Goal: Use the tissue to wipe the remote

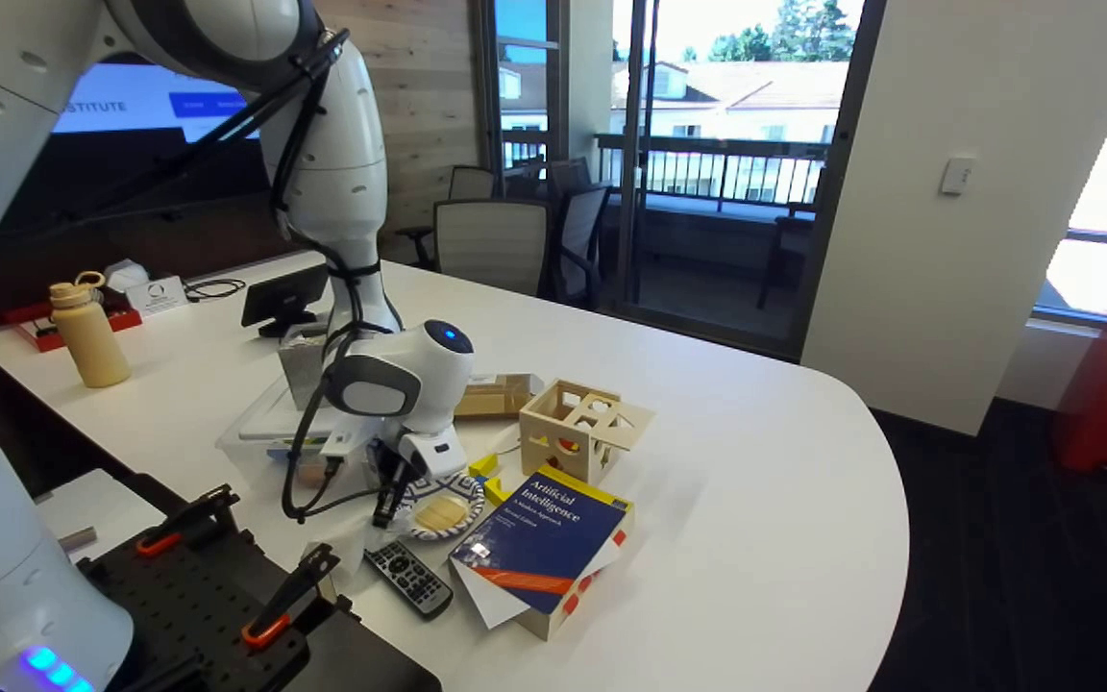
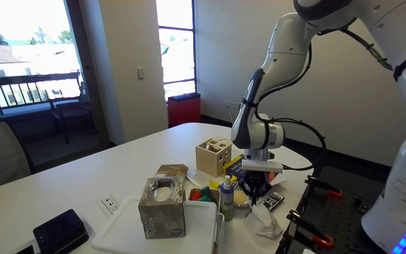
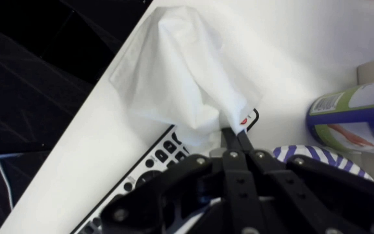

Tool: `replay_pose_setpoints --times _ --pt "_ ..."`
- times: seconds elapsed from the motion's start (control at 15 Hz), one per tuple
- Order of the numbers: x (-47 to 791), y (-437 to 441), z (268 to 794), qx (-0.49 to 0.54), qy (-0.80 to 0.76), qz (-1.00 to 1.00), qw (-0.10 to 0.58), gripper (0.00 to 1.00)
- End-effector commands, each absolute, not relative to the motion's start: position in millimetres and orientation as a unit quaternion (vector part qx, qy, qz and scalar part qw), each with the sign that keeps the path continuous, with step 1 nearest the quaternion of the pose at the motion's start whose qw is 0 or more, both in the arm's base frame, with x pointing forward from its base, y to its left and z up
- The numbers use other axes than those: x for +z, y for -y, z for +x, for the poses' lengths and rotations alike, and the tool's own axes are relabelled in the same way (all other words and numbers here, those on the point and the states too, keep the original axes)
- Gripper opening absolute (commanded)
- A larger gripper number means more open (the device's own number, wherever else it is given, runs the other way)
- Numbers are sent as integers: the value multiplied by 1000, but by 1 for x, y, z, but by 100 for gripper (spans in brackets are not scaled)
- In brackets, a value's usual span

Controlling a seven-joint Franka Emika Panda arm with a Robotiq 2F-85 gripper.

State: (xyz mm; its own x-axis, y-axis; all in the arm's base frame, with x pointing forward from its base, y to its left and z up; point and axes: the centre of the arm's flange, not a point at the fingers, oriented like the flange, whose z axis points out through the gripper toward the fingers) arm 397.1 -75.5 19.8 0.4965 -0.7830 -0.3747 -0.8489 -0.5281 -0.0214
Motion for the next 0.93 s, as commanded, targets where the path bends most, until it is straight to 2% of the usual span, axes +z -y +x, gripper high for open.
replay_pose_setpoints --times 0.0,0.53,0.87 --pt "76 78 395 120 -478 -866 83 0" --pt "221 38 445 -56 -404 -912 41 0" --pt "257 -9 497 -176 -322 -930 -5 0"
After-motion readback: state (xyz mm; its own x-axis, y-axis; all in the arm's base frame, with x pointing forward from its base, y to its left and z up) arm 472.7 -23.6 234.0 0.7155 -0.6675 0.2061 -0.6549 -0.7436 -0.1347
